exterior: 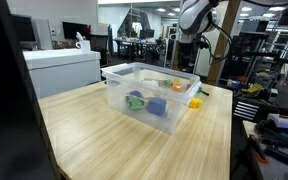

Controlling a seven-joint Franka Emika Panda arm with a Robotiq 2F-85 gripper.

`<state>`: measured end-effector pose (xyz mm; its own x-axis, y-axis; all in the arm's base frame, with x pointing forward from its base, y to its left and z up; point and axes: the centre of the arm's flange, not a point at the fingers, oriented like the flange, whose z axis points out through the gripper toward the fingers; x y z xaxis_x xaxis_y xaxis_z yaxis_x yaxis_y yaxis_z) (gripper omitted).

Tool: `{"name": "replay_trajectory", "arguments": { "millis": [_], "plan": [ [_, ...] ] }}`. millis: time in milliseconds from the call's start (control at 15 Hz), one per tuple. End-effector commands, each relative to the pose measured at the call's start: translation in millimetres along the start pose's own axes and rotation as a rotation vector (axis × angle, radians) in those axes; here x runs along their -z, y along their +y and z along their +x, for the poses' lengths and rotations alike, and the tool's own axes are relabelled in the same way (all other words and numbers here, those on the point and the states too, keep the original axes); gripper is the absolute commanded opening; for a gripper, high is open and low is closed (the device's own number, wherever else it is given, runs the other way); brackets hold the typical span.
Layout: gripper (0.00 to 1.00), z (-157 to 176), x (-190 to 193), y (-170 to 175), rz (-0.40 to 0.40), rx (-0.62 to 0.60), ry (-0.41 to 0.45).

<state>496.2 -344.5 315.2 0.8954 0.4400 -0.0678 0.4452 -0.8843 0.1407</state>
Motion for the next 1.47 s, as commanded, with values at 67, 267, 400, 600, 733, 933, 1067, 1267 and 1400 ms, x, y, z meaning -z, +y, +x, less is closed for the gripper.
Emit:
{"name": "replay_trajectory", "arguments": {
  "millis": [67, 267, 400, 600, 733, 933, 1067, 1267, 1400],
  "plan": [
    [1.0, 19.8, -12.2, 9.7, 0.002, 0.253, -0.002],
    [1.0, 29.3, -23.2, -7.0, 0.029, 0.413, 0.028],
    [1.0, 31.0, -32.6, -13.5, 0.056, 0.521, 0.041],
    [1.0, 23.3, -51.0, -9.3, 0.085, 0.623, 0.033],
    [1.0, 15.4, -61.9, -3.3, 0.096, 0.67, 0.024],
    [1.0, 1.9, -73.0, 2.2, 0.11, 0.714, 0.011],
    [0.94, -3.3, -78.9, 1.3, 0.129, 0.719, 0.005],
    [0.56, -4.2, -84.1, -3.1, 0.153, 0.687, -0.012],
    [0.42, -0.1, -76.5, -9.7, 0.145, 0.637, -0.03]
  ]
}}
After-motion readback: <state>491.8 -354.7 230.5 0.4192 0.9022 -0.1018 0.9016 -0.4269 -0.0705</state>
